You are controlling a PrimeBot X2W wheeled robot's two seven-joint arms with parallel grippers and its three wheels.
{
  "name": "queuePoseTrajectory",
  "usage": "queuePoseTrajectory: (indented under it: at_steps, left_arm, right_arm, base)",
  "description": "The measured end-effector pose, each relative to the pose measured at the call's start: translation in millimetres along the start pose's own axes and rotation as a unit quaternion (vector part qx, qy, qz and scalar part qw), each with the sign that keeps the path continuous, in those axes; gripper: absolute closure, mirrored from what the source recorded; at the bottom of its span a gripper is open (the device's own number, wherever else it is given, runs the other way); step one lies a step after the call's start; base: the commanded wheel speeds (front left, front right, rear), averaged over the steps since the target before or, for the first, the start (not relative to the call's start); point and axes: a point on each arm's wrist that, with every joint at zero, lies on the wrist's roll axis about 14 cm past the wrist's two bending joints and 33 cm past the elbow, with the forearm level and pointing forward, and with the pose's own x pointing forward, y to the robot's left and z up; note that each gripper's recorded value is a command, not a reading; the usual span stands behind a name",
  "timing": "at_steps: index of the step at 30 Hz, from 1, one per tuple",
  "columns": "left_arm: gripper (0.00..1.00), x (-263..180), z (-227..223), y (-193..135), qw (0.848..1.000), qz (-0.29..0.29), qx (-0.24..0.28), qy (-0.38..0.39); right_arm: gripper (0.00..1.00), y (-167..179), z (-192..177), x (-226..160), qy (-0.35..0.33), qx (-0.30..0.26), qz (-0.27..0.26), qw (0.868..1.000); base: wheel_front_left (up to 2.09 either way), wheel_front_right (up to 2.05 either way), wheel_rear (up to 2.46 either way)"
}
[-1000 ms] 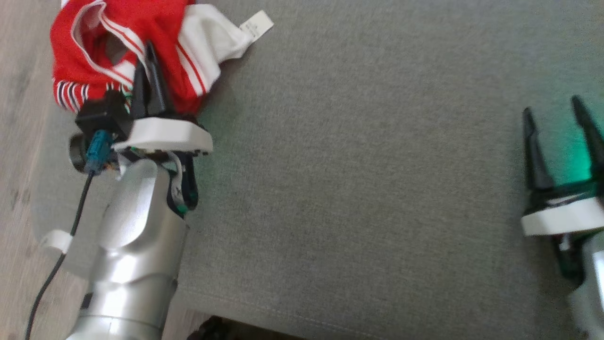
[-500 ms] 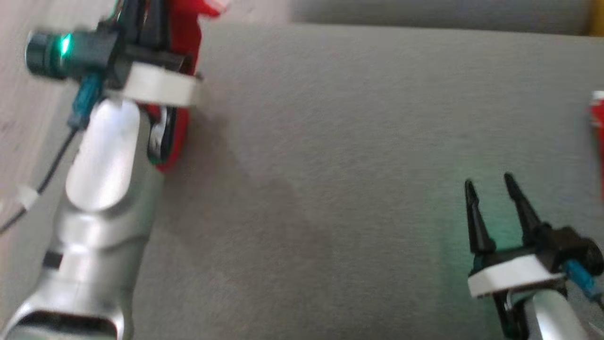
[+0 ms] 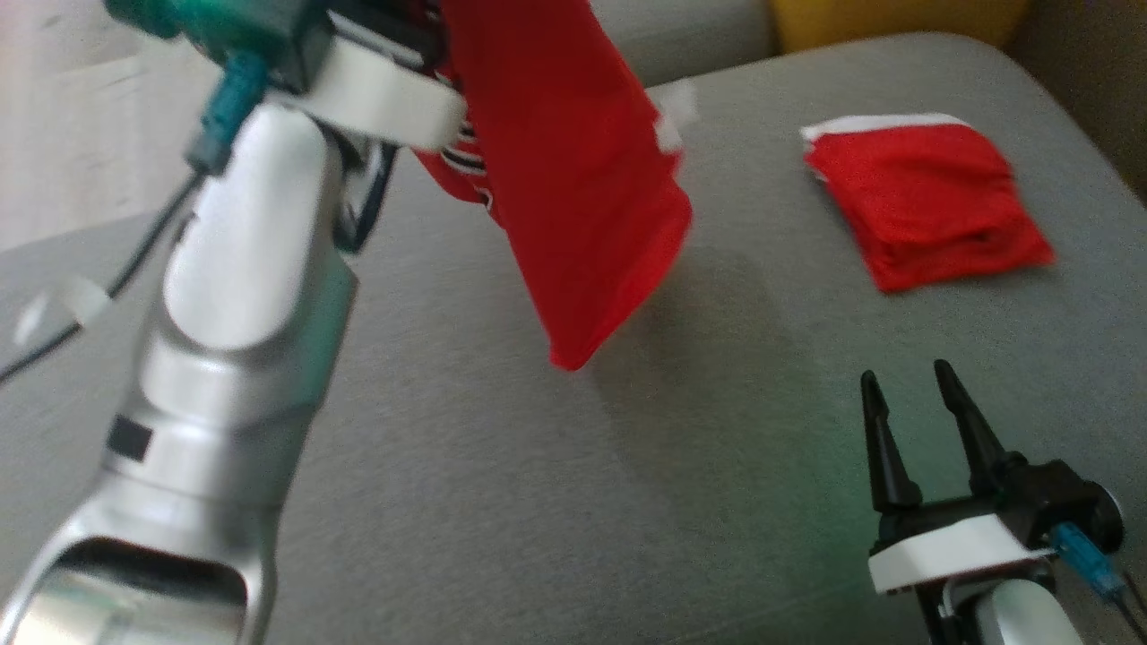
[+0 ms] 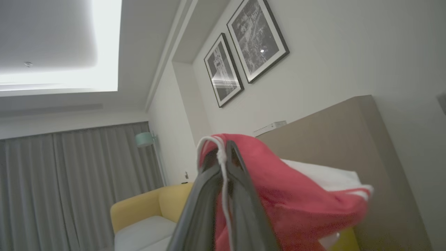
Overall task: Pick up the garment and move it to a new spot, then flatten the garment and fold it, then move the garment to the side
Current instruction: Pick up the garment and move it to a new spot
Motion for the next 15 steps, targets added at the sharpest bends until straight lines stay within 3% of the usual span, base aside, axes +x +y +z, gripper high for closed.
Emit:
queuePoseTrajectory:
  at_steps: [4,8,9,10,11,12,15]
  left_arm:
    - [1.0,-20,-67,-43,0.995,-0.035,-0.059,0.071]
    - [1.0,-100,-174,-82,0.965,-0.033,-0.134,0.222]
    - [1.0,-100,-174,-82,0.965,-0.033,-0.134,0.222]
    - [0.89,-158,-217,-100,0.938,-0.024,-0.166,0.303]
    - [0.29,-158,-217,-100,0.938,-0.024,-0.166,0.303]
    - [0.0,-186,-233,-108,0.924,-0.016,-0.176,0.339]
    - [0.0,-240,-249,-113,0.9,0.012,-0.188,0.394]
  right_arm:
    - [0.0,-12,-5,-11,0.009,0.002,-0.025,1.0]
    - [0.0,-11,-17,-13,0.033,0.002,-0.028,0.999]
    - [0.0,-11,-17,-13,0.033,0.002,-0.028,0.999]
    - [0.0,-7,-23,-12,0.043,0.007,-0.027,0.999]
    - [0.0,-7,-23,-12,0.043,0.007,-0.027,0.999]
    - [0.0,-5,-26,-12,0.048,0.011,-0.026,0.998]
    - [0.0,2,-31,-8,0.054,0.014,-0.015,0.998]
  base:
    - [0.0,0.0,0.0]
    - [0.0,0.0,0.0]
    - [0.0,0.0,0.0]
    - [0.0,0.0,0.0]
    - [0.0,0.0,0.0]
    - [0.0,0.0,0.0]
    - [0.0,0.0,0.0]
